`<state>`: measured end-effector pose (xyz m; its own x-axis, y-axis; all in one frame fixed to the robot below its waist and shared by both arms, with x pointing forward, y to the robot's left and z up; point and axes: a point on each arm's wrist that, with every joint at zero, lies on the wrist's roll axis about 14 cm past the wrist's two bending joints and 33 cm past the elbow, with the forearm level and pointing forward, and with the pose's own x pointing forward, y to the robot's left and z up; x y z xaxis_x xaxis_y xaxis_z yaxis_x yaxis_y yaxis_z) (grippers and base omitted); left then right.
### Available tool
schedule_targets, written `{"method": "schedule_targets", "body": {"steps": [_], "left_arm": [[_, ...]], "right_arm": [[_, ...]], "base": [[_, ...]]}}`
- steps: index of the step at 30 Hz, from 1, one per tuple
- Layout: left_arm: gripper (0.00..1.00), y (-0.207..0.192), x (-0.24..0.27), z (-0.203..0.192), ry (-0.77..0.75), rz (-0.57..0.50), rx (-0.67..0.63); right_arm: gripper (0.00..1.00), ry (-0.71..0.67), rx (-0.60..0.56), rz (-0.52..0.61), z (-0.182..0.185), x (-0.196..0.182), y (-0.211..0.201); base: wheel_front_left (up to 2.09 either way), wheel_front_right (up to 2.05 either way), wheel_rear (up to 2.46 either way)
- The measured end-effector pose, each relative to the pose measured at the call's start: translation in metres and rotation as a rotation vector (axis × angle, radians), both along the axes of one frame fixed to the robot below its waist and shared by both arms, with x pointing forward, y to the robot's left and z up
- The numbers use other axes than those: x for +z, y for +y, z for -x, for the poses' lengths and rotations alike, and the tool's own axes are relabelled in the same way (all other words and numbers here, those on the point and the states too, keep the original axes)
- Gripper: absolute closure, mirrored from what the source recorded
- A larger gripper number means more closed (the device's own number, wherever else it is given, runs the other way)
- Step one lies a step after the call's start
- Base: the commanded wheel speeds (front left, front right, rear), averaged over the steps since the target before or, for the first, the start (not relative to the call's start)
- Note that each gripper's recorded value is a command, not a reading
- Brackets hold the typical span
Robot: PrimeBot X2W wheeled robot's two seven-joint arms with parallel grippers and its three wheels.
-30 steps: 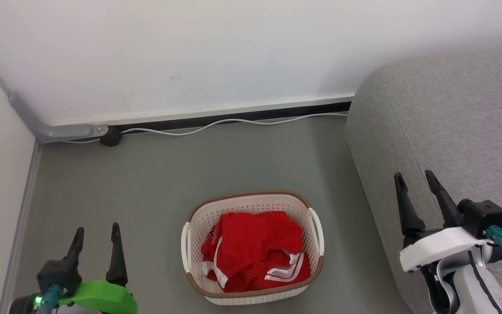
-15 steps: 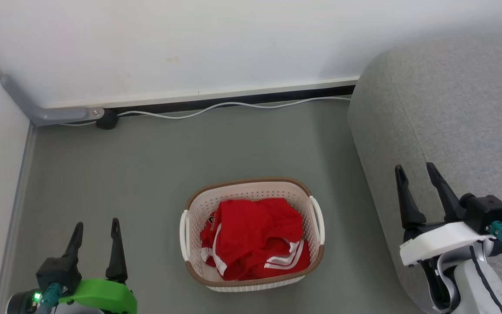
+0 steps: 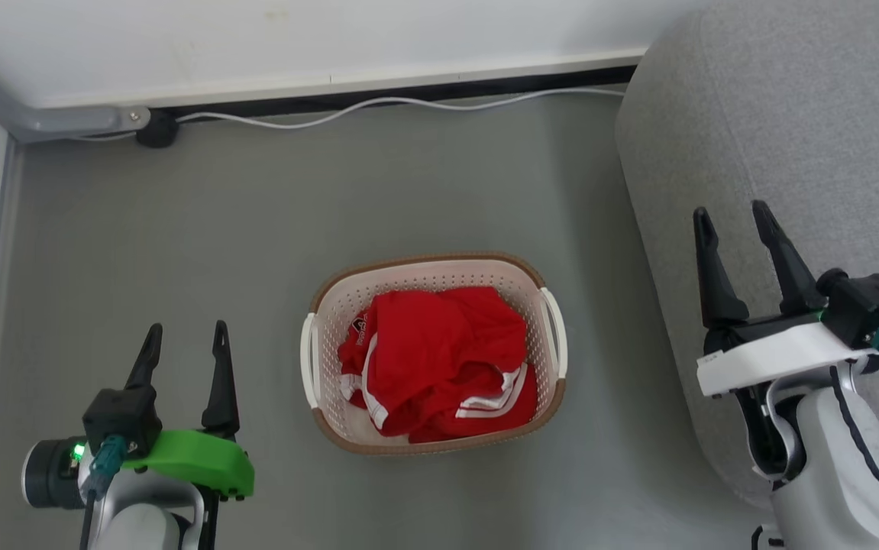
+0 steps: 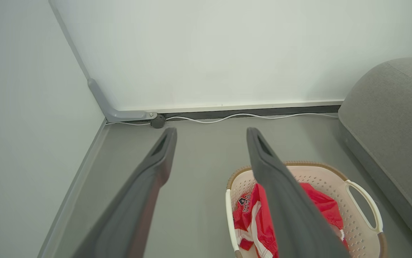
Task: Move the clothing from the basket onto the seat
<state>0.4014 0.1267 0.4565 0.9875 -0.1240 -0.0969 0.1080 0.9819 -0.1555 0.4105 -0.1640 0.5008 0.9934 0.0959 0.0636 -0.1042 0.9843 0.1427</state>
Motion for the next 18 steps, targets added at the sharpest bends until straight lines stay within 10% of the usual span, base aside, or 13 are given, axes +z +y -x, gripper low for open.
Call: {"method": "schedule_targets", "body": {"steps": [18], "left_arm": [[0.00, -0.081, -0.080, -0.046, 0.196, -0.039, -0.265]], "right_arm": [[0.00, 0.007, -0.039, 0.032, -0.061, -0.019, -0.018]], "base": [[0.00, 0.00, 0.00]]}}
